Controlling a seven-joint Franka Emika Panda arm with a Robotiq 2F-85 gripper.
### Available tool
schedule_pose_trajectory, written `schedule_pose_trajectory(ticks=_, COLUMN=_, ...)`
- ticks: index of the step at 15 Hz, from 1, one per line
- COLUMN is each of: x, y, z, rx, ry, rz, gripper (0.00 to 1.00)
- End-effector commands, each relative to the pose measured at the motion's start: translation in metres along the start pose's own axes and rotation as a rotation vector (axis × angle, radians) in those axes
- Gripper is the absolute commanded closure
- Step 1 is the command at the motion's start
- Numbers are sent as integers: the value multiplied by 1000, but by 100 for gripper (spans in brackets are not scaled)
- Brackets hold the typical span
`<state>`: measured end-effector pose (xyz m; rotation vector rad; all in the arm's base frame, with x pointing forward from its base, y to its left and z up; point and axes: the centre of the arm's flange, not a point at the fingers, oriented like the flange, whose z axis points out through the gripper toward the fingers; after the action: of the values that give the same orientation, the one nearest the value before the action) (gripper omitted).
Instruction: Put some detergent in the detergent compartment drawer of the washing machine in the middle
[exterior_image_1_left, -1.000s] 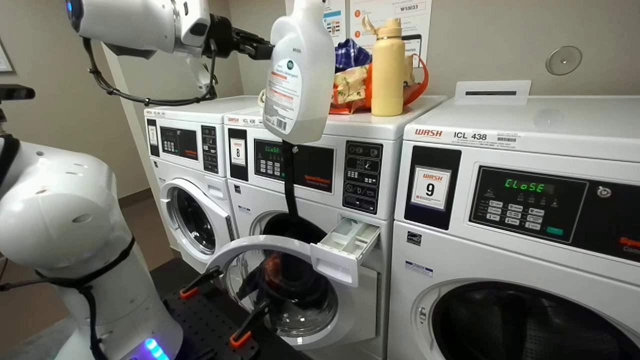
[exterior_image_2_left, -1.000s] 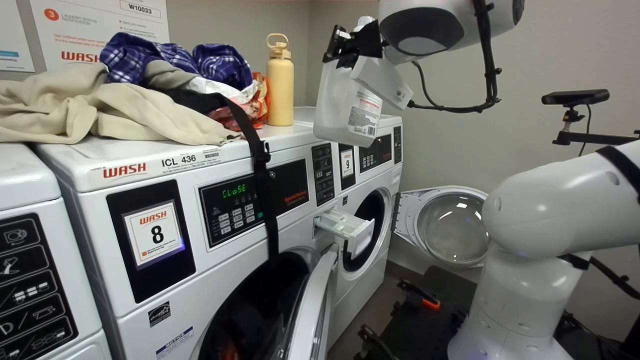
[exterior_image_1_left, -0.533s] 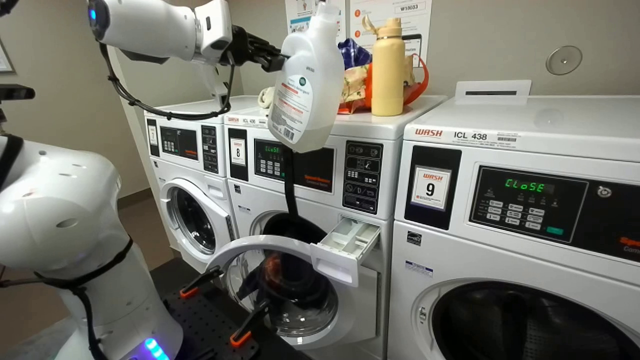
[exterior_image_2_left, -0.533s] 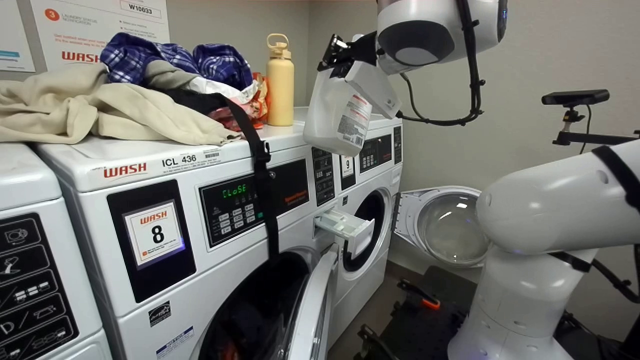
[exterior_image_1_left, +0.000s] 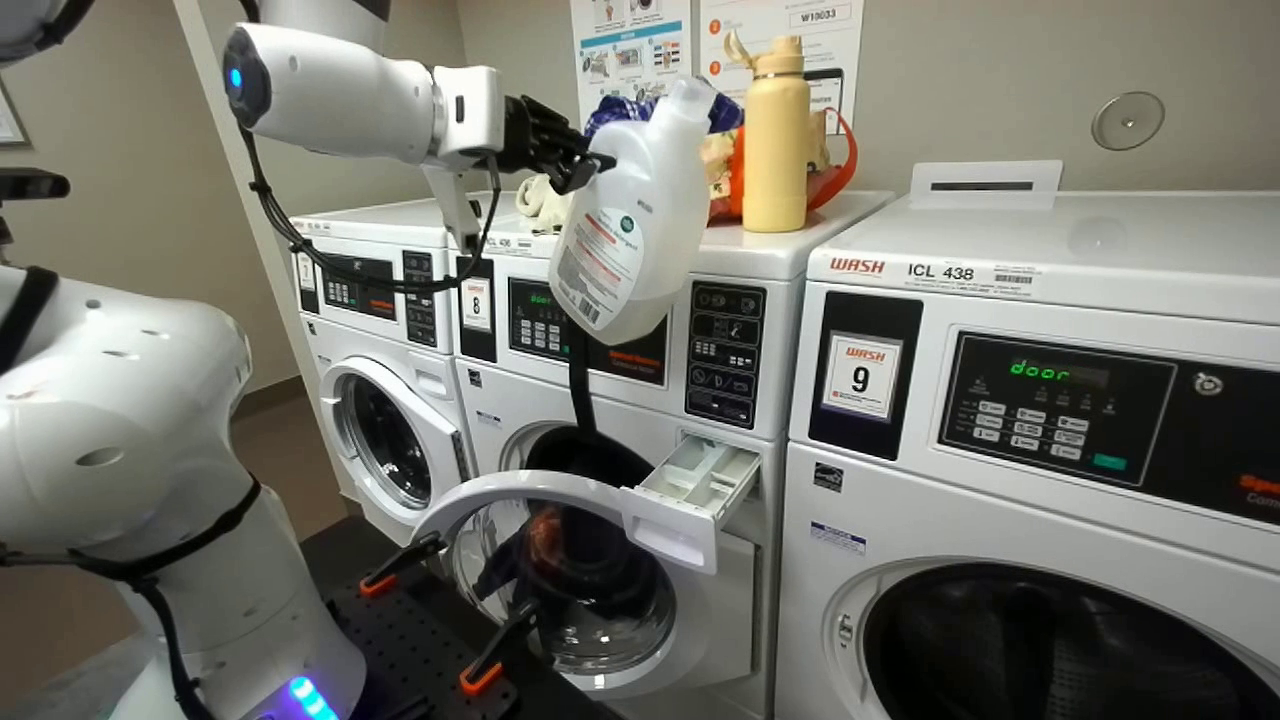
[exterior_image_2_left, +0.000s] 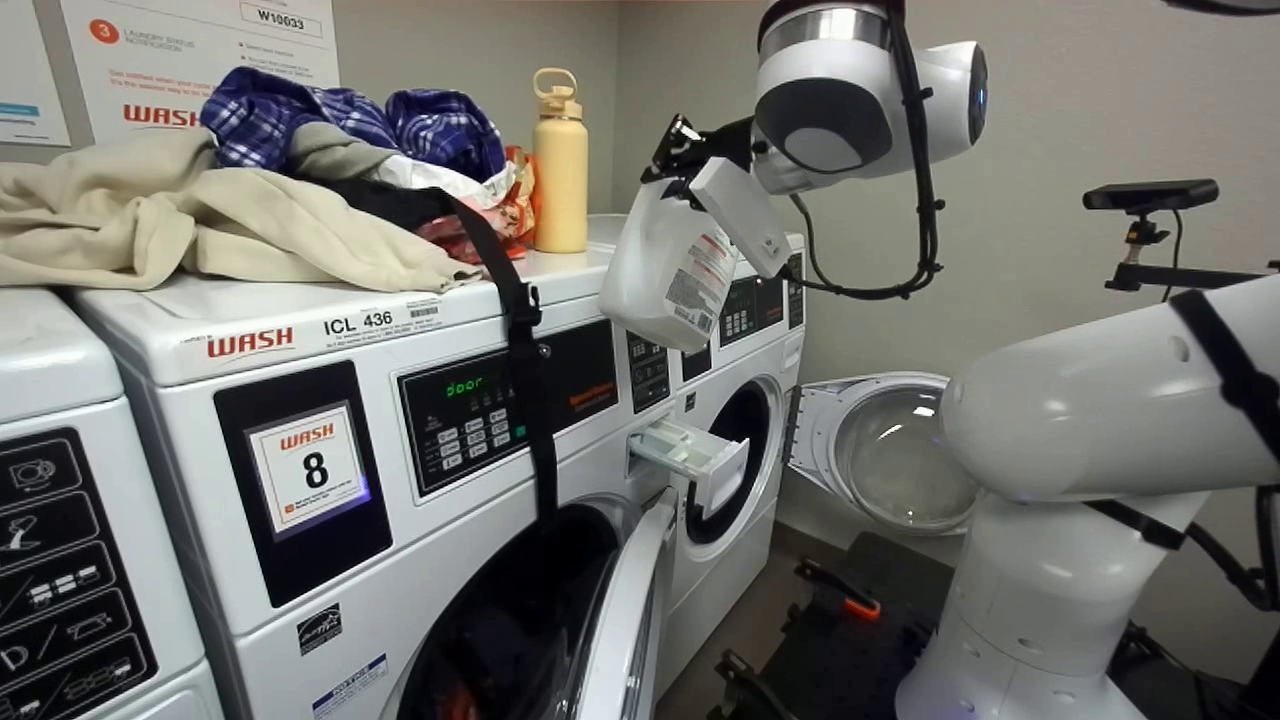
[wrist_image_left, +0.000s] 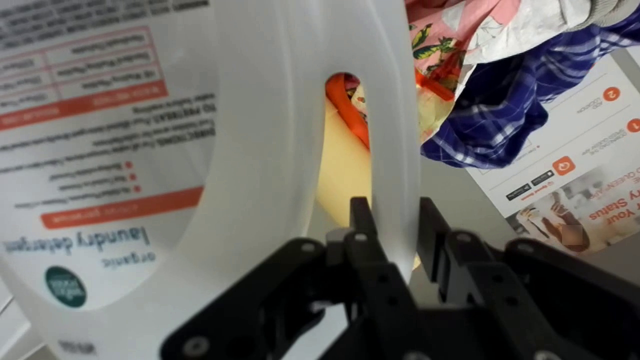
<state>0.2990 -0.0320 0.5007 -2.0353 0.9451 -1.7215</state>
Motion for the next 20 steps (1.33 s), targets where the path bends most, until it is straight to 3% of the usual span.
schedule_pose_trajectory(ticks=1, x=0, y=4, z=9, rx=30, ry=15, rz=83, gripper=94)
schedule_pose_trajectory(ticks=13, x=-20, y=35, z=17, rx=102, ry=-65, rz=323, gripper=94)
schedule_pose_trajectory(ticks=20, x=-22, y=54, z=20, rx=62, ry=-75, rz=505, gripper=94)
